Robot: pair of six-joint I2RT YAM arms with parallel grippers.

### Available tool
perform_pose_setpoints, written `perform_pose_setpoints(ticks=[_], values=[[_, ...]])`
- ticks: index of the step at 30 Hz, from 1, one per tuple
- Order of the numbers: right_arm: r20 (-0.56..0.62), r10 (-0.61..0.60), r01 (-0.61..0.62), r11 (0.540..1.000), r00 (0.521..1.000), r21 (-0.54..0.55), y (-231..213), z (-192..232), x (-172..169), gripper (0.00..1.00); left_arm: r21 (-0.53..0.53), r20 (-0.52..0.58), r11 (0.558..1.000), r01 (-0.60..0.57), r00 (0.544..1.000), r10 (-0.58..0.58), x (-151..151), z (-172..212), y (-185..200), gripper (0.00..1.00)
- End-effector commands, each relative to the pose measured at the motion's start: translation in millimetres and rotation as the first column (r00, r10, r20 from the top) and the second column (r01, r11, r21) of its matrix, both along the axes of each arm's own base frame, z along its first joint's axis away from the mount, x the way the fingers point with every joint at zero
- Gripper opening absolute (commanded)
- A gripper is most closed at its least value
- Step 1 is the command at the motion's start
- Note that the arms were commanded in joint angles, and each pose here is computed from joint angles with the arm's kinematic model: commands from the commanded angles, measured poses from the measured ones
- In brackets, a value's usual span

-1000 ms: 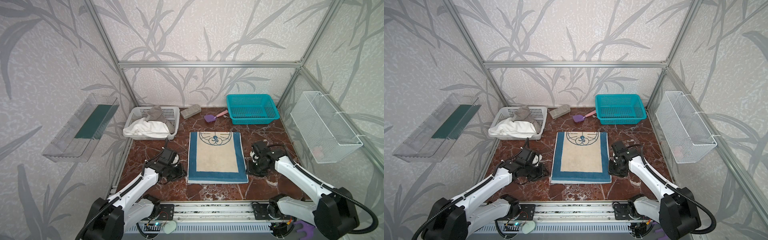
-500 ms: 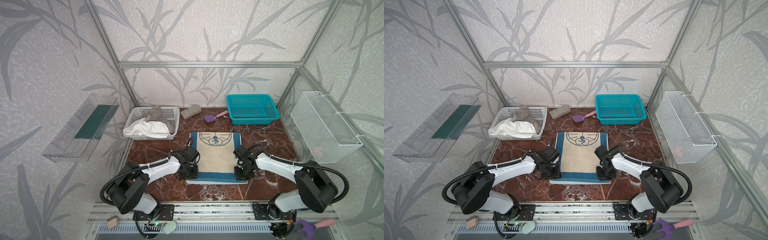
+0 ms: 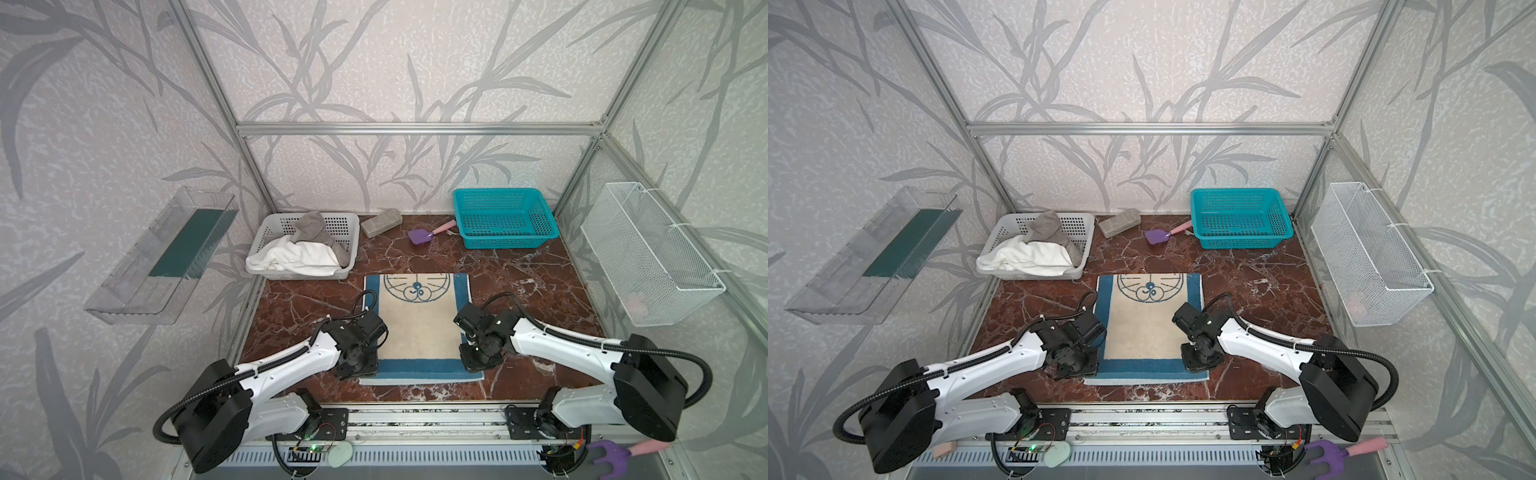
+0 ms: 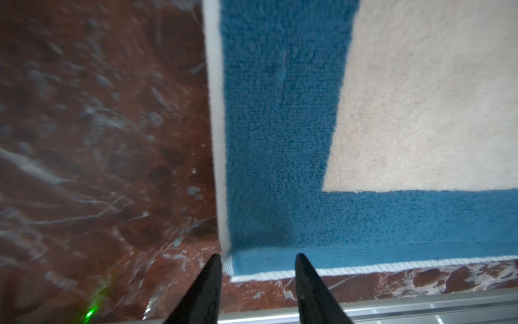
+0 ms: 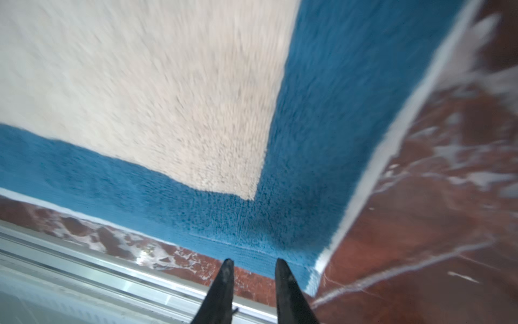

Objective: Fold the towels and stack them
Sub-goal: 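Move both grippers to the towel's far edge and grasp its corners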

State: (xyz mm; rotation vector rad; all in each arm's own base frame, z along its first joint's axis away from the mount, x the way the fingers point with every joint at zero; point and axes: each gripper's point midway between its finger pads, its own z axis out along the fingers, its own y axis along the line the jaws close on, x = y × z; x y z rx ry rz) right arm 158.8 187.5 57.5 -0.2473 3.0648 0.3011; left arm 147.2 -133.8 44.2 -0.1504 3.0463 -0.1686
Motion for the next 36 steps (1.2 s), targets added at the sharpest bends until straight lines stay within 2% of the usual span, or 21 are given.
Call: perform_pose_setpoints(ticks=[1,4,8,10,12,14,16,24,27,29,33,36], values=[[0.151,-0.049,0.050,0.999,0.987,-0.002,-17.7,31.1,48.4,0.31,0.028,0.120,1.000,0.003,0.993,-0.007,53.7,34.0,8.3,0.49],[0.277,-0.145,0.126,0.988,0.950,0.085,-24.3,35.7,102.2,0.35,-0.037,0.209,0.999,0.002,0.978,0.006,118.0,54.5,-2.0,0.49],[0.389,-0.222,0.204,0.975,0.894,0.086,-44.7,35.6,162.3,0.36,-0.027,0.330,0.999,0.030,0.944,-0.019,196.5,79.2,-25.3,0.49],[0.397,-0.258,0.229,0.966,0.881,0.120,-50.0,28.6,190.7,0.37,-0.016,0.314,0.999,0.050,0.948,-0.042,223.8,78.1,-37.9,0.49],[0.368,-0.310,0.252,0.947,0.877,0.197,-52.1,20.3,214.4,0.41,-0.012,0.288,0.997,0.071,0.955,-0.065,241.9,71.6,-47.9,0.48],[0.310,-0.353,0.265,0.919,0.883,0.291,-50.1,14.5,234.9,0.45,-0.014,0.256,0.996,0.086,0.963,-0.080,252.5,60.6,-55.2,0.48],[0.274,-0.377,0.278,0.899,0.885,0.337,-46.8,5.7,249.4,0.48,-0.014,0.239,0.995,0.096,0.967,-0.090,258.0,52.2,-58.4,0.48],[0.209,-0.370,0.267,0.877,0.905,0.399,-23.4,-22.9,286.3,0.49,-0.027,0.195,0.997,0.075,0.978,-0.068,270.3,28.6,-49.8,0.48],[0.184,-0.378,0.273,0.863,0.907,0.426,-15.1,-29.9,292.0,0.46,-0.036,0.178,0.998,0.057,0.983,-0.049,272.7,21.2,-42.8,0.48],[0.188,-0.381,0.272,0.860,0.905,0.432,-13.8,-29.8,293.2,0.41,-0.036,0.169,0.998,0.044,0.985,-0.038,274.0,18.1,-37.1,0.48],[0.198,-0.372,0.266,0.869,0.907,0.418,-17.3,-28.3,290.7,0.15,-0.033,0.170,0.999,0.029,0.985,-0.023,278.1,17.4,-26.3,0.55],[0.215,-0.367,0.261,0.879,0.905,0.400,-22.6,-22.0,284.9,0.03,-0.037,0.172,0.999,0.014,0.985,-0.008,281.4,18.7,-18.8,0.57]])
